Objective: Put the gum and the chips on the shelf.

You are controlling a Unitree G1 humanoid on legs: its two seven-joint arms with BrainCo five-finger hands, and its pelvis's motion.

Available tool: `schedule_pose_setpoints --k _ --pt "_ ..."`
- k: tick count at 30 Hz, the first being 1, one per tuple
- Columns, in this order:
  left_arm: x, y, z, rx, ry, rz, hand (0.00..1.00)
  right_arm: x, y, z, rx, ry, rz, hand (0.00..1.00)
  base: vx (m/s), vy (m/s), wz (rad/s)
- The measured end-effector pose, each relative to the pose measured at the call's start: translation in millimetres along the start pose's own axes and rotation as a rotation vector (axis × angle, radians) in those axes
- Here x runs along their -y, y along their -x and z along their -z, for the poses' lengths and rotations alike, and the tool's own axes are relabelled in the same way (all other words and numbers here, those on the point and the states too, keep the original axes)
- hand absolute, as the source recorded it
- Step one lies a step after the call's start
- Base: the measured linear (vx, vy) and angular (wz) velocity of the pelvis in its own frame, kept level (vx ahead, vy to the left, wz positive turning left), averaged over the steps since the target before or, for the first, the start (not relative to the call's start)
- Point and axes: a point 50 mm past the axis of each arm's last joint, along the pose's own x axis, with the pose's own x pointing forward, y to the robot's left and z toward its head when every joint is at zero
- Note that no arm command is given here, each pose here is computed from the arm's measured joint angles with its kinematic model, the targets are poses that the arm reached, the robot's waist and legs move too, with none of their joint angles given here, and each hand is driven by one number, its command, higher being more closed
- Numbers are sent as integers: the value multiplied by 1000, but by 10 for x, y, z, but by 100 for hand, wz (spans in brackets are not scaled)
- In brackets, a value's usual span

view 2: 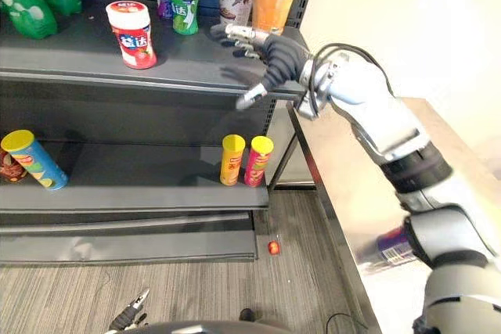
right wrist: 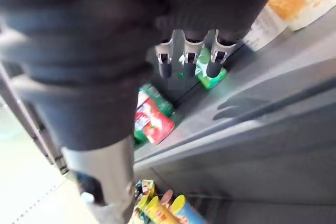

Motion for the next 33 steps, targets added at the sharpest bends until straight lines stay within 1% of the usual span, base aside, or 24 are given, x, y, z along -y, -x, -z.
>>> schedule_pose_setpoints --k 3,6,8,12,14,17,20,21,22,23,24,25,26,27,28,29,30,31,32,33 --pt "4 2 15 -6 -12 5 0 -65 210 -93 51 -11 -18 0 -18 15 -5" --pt "-2 12 50 -16 -24 8 0 -69 490 -171 65 3 14 0 1 20 -10" --pt "-39 32 102 -31 -22 0 0 -59 730 -190 47 11 45 0 2 23 -12" --pt "-120 75 191 -50 -18 -16 0 -17 1012 -197 7 27 113 0 9 28 -25" --pt "-152 114 284 -68 -19 -19 0 -3 1179 -175 -10 12 159 0 22 34 -30" --pt "-142 128 330 -73 -15 -16 0 -77 1334 -99 -60 -23 167 0 10 38 -18" --pt "-130 134 354 -79 -20 -10 0 -327 1553 94 -135 -158 187 0 51 31 -12" --pt "-131 134 353 -78 -27 -10 0 -465 1634 181 -144 -233 212 0 64 26 -16" --pt "-131 135 354 -75 -29 -10 0 -633 1729 298 -159 -333 264 0 73 28 -20" --pt "-133 136 361 -77 -30 -11 0 -735 1776 359 -165 -392 299 0 71 31 -22" --pt "-145 142 391 -91 -27 -17 0 -1049 1851 506 -185 -554 374 0 54 31 -16" --pt "-139 141 396 -94 -28 -16 0 -1187 1865 555 -198 -617 397 0 47 37 -20" --pt "-121 140 409 -97 -28 -12 0 -1465 1867 631 -219 -744 432 0 17 31 -18" --pt "-113 141 417 -99 -27 -11 0 -1599 1850 657 -236 -792 440 0 1 34 -23" --pt "-108 146 444 -110 -31 -10 0 -1919 1807 705 -265 -912 474 0 4 34 -15" --pt "-103 145 450 -114 -33 -9 0 -2106 1791 720 -286 -984 503 0 7 34 -10" --pt "-91 140 444 -112 -35 -7 0 -2219 1776 721 -302 -1025 517 0 25 31 -3" --pt "-74 130 426 -108 -44 -3 0 -2432 1721 714 -317 -1116 528 0 18 25 -10" --pt "-70 128 421 -106 -50 -3 0 -2593 1647 686 -330 -1172 517 0 13 22 -14" --pt "-66 127 417 -105 -53 -3 0 -2651 1609 668 -338 -1185 511 0 -2 16 -17"
